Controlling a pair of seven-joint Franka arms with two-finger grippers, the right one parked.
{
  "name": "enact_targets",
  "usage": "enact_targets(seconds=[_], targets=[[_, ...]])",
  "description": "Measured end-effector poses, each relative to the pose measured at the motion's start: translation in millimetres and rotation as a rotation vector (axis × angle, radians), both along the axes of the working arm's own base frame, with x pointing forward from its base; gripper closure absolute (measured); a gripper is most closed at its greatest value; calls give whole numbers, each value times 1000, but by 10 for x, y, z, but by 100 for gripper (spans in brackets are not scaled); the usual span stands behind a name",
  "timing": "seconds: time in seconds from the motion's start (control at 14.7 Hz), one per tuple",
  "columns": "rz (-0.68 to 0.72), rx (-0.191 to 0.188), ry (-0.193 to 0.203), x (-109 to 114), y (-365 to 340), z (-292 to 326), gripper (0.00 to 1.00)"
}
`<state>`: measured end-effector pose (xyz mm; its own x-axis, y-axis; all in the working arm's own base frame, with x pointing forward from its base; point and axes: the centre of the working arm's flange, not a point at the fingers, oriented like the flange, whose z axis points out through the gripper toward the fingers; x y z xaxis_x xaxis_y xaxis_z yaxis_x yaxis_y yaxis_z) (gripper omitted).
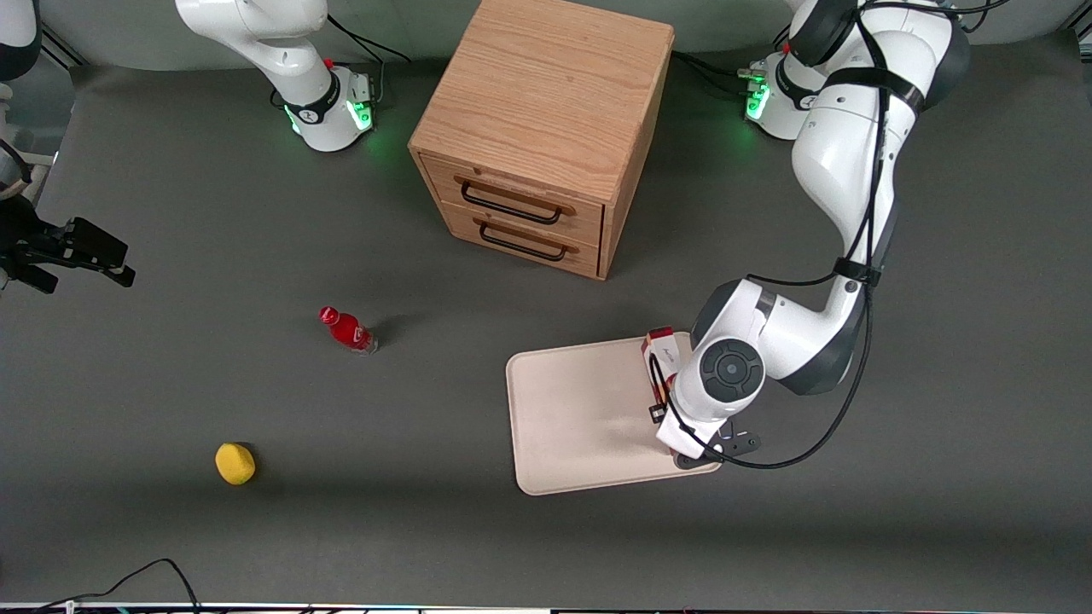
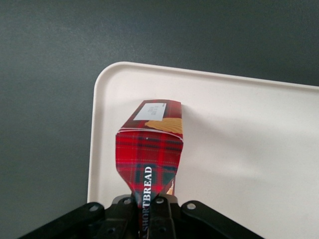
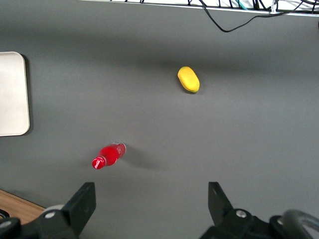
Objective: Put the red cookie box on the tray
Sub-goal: 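Set the box down on the tray and open the left gripper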
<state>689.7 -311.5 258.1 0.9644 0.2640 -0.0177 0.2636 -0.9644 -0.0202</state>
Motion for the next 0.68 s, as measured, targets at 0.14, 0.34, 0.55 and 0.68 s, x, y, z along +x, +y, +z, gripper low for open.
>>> enact_targets(seconds=[0.14, 0.34, 0.55, 0.68], targets=[[-4, 3, -2, 10, 11, -21, 93], [-27, 9, -11, 42, 38, -14, 72], [-33, 14, -34, 96, 62, 88, 35], [-39, 29, -41, 176, 220, 331, 16]])
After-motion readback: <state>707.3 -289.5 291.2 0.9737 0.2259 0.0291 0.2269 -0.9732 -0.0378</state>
